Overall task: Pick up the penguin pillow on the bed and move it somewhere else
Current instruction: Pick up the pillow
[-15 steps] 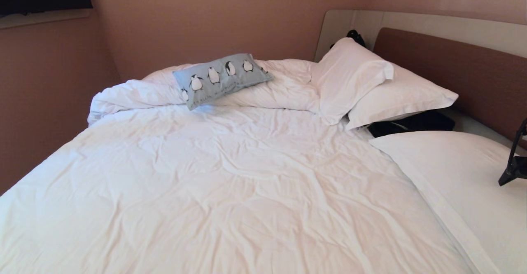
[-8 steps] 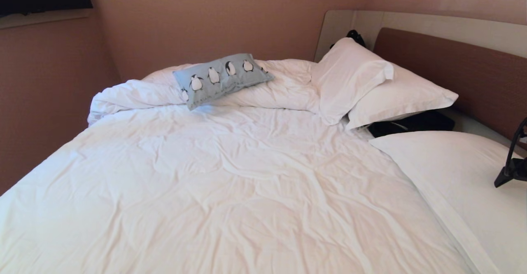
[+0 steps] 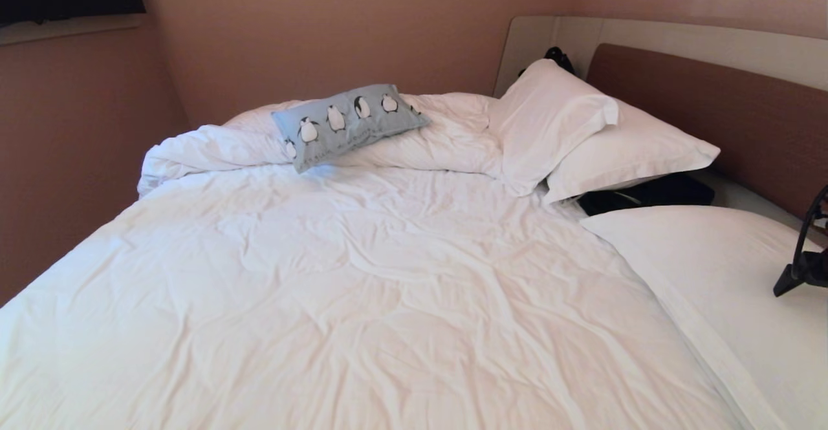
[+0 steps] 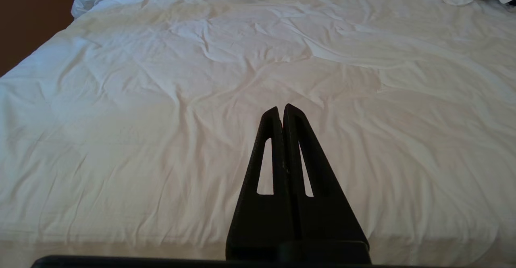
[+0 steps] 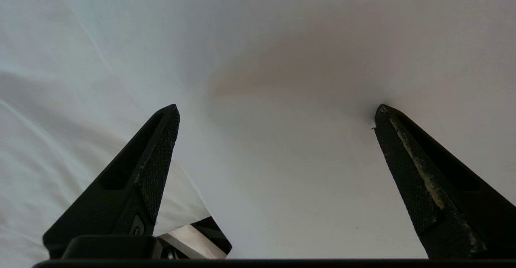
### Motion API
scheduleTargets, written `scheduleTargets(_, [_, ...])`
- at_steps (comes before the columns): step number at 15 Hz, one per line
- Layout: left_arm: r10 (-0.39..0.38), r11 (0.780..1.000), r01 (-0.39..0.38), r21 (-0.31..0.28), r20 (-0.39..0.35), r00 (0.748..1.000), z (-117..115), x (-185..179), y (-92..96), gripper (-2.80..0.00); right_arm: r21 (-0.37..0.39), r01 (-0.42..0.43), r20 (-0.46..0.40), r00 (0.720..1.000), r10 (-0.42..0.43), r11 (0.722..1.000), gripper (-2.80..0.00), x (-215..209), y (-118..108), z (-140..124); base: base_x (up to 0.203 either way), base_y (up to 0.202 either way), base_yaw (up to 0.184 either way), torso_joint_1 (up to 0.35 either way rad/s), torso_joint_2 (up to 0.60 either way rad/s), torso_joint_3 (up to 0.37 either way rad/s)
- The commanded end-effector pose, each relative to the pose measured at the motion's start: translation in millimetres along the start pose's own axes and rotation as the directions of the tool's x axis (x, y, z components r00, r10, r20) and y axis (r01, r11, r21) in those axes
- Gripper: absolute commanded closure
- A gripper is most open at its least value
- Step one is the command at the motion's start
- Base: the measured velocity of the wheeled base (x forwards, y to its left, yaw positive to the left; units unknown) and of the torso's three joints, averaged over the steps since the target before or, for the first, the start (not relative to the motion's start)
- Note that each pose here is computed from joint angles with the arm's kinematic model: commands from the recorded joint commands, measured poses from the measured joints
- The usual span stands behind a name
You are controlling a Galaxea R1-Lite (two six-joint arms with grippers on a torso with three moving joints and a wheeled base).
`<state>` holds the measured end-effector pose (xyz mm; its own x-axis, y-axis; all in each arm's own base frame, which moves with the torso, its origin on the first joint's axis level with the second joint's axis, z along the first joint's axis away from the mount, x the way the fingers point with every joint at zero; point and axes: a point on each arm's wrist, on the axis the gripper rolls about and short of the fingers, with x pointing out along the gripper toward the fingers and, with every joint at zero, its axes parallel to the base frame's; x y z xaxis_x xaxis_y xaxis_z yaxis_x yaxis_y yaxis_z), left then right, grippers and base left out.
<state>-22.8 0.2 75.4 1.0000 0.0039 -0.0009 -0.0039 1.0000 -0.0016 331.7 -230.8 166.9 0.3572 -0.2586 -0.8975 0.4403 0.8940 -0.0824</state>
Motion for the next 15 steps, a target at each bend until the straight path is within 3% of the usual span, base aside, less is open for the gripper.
scheduleTargets(1, [0.001,1.000,-0.001,-0.001,0.000,1.000,-0.1,0.0,0.0,0.00,-0.003,-0.003,-0.021,1.000,0.003,1.000,-2.80,7.5,0.2,-0.8,0.000,0.000,0.000,0.000,0.00,0.000])
scheduleTargets(15, [0.001,1.000,-0.001,0.000,-0.001,1.000,-0.3,0.1,0.0,0.00,-0.020,0.017,-0.122,0.992,-0.019,1.000,-2.80,54.1,3.5,-4.1,0.000,0.000,0.000,0.000,0.00,0.000])
